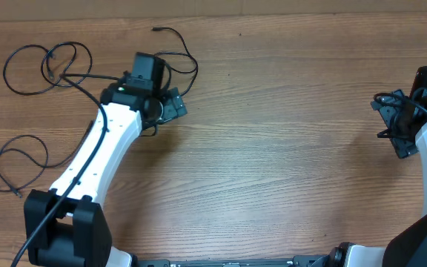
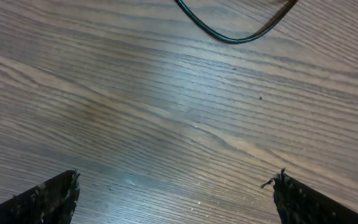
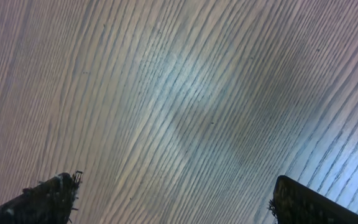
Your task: Untangle cables
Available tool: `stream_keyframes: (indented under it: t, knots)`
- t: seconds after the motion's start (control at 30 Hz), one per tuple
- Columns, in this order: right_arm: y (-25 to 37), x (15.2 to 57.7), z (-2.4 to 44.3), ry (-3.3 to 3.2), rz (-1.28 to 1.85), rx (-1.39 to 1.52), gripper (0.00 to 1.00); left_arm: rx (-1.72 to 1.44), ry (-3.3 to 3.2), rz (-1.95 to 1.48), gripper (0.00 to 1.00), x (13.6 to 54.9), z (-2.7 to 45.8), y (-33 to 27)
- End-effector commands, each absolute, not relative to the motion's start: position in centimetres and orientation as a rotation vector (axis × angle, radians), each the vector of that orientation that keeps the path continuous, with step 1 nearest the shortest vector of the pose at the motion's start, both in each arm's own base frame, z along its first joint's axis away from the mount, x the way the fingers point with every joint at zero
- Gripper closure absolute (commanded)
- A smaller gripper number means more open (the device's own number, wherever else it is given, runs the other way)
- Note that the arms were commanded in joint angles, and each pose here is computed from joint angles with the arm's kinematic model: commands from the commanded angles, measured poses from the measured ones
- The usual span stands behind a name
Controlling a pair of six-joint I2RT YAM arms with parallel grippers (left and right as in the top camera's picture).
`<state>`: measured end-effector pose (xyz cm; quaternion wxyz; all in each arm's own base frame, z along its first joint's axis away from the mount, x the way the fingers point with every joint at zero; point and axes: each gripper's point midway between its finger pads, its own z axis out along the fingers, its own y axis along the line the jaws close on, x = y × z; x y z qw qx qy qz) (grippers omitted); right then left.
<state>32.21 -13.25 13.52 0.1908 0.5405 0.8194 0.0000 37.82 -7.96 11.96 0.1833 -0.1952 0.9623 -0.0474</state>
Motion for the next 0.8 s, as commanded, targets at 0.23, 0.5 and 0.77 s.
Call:
stream_keyframes:
  t: [0.23,0.5,0.77]
  knots:
    - [-13.5,32.7,14.3,2.275,0.006,1.511,0.0,-0.527,2.451,-0.157,0.0,36.0,22.3,-6.0]
    - [-13.5,32.7,14.3,2.274,0.006,1.511,0.0,-0.595,2.367,-0.168,0.0,32.6,26.0,-4.5]
    - [-13.5,32.7,14.3,2.274,0.006,1.511,0.0,-0.705,2.351,-0.073,0.01,31.3,25.8,-2.7]
